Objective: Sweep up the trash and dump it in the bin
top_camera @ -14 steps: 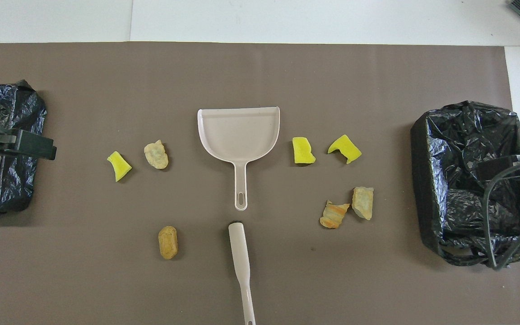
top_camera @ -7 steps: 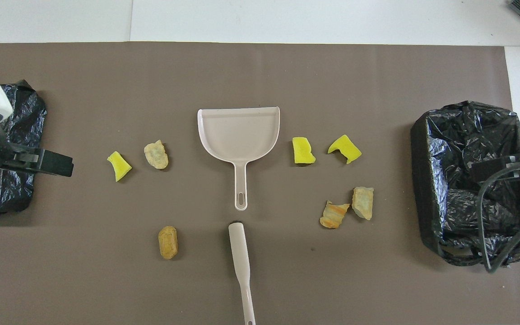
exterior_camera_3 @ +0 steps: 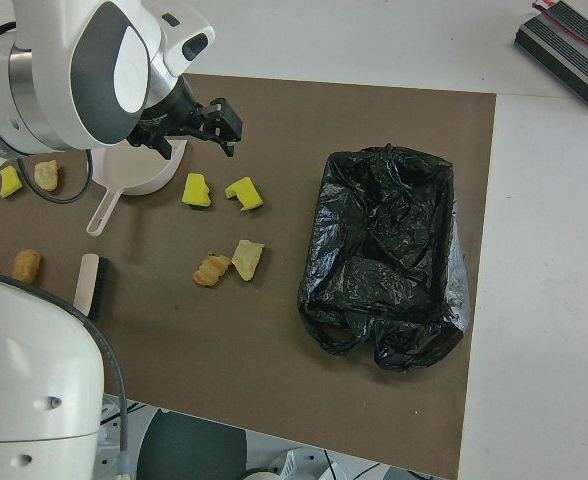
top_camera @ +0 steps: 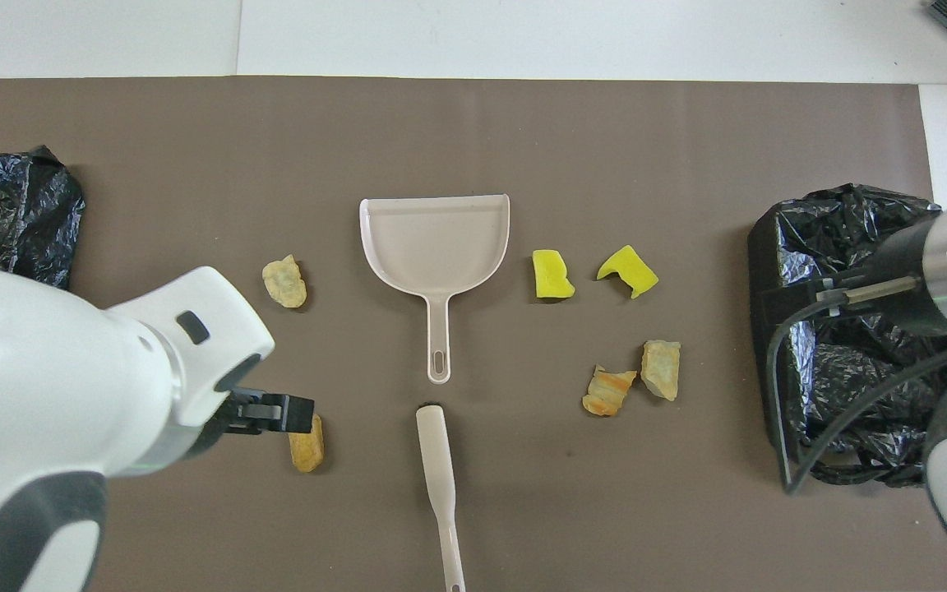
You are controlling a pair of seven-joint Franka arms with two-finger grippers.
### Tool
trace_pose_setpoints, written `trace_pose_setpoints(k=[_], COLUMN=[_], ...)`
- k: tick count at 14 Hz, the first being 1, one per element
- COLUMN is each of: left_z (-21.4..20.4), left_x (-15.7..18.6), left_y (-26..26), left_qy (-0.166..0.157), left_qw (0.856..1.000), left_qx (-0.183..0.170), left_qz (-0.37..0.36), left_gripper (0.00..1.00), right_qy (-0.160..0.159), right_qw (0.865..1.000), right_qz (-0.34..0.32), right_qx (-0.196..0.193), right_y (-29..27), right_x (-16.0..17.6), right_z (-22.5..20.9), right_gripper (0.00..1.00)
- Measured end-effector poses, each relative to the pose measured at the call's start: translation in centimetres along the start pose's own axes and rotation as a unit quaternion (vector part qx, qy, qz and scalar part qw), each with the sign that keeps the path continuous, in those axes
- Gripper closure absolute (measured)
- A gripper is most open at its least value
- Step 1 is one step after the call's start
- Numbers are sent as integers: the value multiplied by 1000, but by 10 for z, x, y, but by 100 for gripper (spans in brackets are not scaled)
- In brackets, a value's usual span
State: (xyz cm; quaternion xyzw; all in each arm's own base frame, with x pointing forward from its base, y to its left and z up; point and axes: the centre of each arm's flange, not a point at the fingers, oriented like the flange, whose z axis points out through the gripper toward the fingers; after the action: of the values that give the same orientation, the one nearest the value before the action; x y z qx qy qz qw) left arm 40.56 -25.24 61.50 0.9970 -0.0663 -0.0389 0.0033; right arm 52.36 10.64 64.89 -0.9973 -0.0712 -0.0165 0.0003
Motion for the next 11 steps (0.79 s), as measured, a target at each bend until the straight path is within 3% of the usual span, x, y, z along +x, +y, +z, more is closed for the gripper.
trace_pose_setpoints(k=[5, 11], left_z=[71, 144], left_x=[-68, -111], left_y=[96, 138], left_qy=[18, 15], left_qw=[1000, 1000], left_qx=[7, 11], left_qz=[-19, -22], left_gripper=[0, 0], right_qy=[-2, 1], right_qw=[1000, 999], right_qz=[18, 53], right_qx=[5, 10], right_y=[-95, -190], right_x=[34, 57], right_z=[61, 139], right_gripper=[0, 0])
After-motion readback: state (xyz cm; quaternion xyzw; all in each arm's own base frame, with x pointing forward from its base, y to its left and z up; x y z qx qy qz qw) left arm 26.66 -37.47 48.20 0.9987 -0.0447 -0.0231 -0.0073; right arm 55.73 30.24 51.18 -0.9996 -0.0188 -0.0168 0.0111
